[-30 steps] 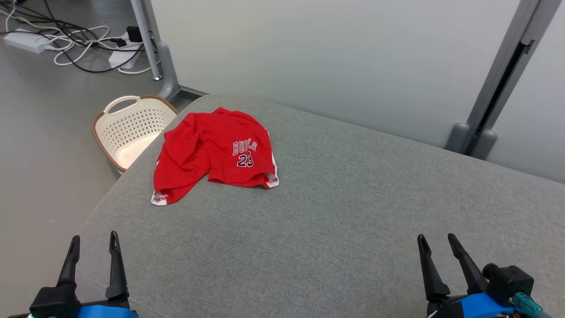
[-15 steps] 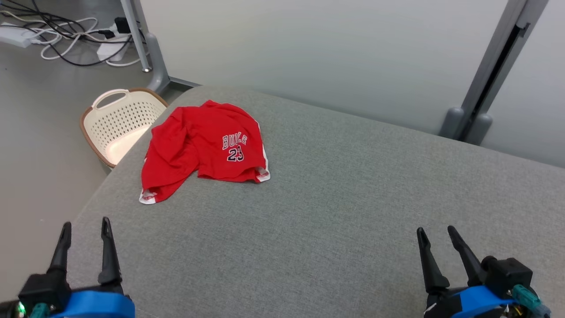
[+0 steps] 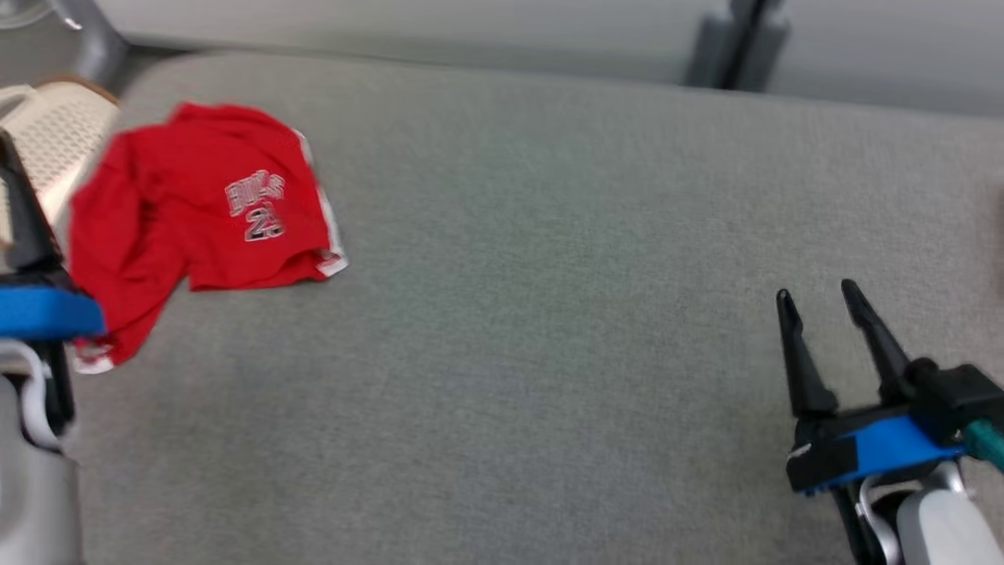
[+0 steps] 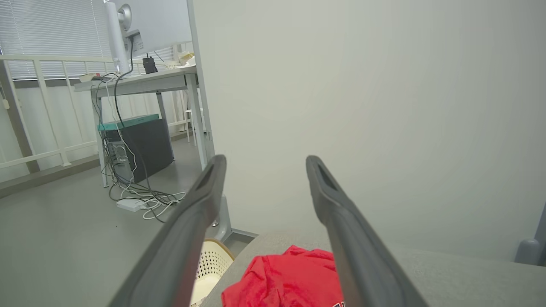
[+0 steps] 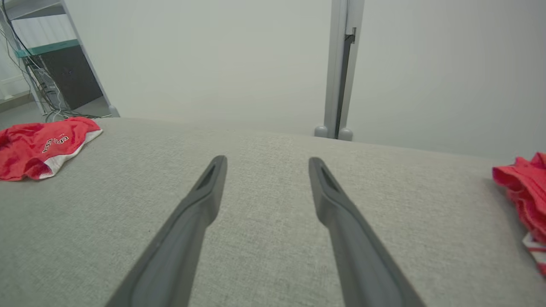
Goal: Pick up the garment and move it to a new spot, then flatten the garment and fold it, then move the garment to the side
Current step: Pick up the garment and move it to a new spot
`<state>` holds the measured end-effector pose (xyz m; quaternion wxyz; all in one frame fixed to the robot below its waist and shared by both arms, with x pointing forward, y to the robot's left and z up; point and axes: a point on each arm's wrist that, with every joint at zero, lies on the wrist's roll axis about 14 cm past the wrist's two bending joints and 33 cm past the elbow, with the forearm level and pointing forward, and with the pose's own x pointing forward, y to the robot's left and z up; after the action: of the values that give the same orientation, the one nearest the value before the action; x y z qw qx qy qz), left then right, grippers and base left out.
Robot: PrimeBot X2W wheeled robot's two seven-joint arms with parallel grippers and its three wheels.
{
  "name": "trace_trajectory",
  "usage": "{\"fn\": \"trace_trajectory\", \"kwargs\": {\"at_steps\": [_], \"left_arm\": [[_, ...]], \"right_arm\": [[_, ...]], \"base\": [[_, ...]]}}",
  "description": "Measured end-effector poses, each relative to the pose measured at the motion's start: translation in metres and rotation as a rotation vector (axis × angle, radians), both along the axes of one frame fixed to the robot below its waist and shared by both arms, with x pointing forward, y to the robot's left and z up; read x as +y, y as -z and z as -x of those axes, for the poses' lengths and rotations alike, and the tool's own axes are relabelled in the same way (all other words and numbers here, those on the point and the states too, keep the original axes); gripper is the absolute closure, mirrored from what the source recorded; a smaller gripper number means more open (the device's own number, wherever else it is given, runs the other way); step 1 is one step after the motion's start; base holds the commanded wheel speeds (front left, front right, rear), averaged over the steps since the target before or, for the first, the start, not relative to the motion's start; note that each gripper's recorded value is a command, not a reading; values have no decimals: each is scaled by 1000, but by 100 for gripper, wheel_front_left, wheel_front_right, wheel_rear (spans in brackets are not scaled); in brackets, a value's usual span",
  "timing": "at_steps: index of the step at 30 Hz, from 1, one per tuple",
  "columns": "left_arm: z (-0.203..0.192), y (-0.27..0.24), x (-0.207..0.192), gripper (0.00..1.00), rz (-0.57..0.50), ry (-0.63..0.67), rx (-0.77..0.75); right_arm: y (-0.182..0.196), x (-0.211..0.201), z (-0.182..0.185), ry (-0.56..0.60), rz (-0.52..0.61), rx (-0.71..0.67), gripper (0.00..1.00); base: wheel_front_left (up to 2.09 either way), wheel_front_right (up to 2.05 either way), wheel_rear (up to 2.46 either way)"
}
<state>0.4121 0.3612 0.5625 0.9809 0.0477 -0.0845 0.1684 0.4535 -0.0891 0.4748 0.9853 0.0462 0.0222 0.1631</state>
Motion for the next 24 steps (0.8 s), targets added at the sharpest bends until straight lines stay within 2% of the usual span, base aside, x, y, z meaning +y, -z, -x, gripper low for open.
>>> {"fn": "trace_trajectory", "kwargs": {"at_steps": [8,13,19,24], "left_arm": [[-100,19,17,0,10,16,48],[-141,64,24,0,31,14,183],[-161,131,16,0,93,26,398],[-145,191,4,0,163,23,611]], "right_arm": [[15,-51,-24,113,79,2,0],[23,-67,-33,142,127,8,0],[31,-76,-37,158,162,24,0],[34,-79,-38,163,176,33,0]], "base": [[0,0,0],[0,0,0],[0,0,0],[0,0,0]]}}
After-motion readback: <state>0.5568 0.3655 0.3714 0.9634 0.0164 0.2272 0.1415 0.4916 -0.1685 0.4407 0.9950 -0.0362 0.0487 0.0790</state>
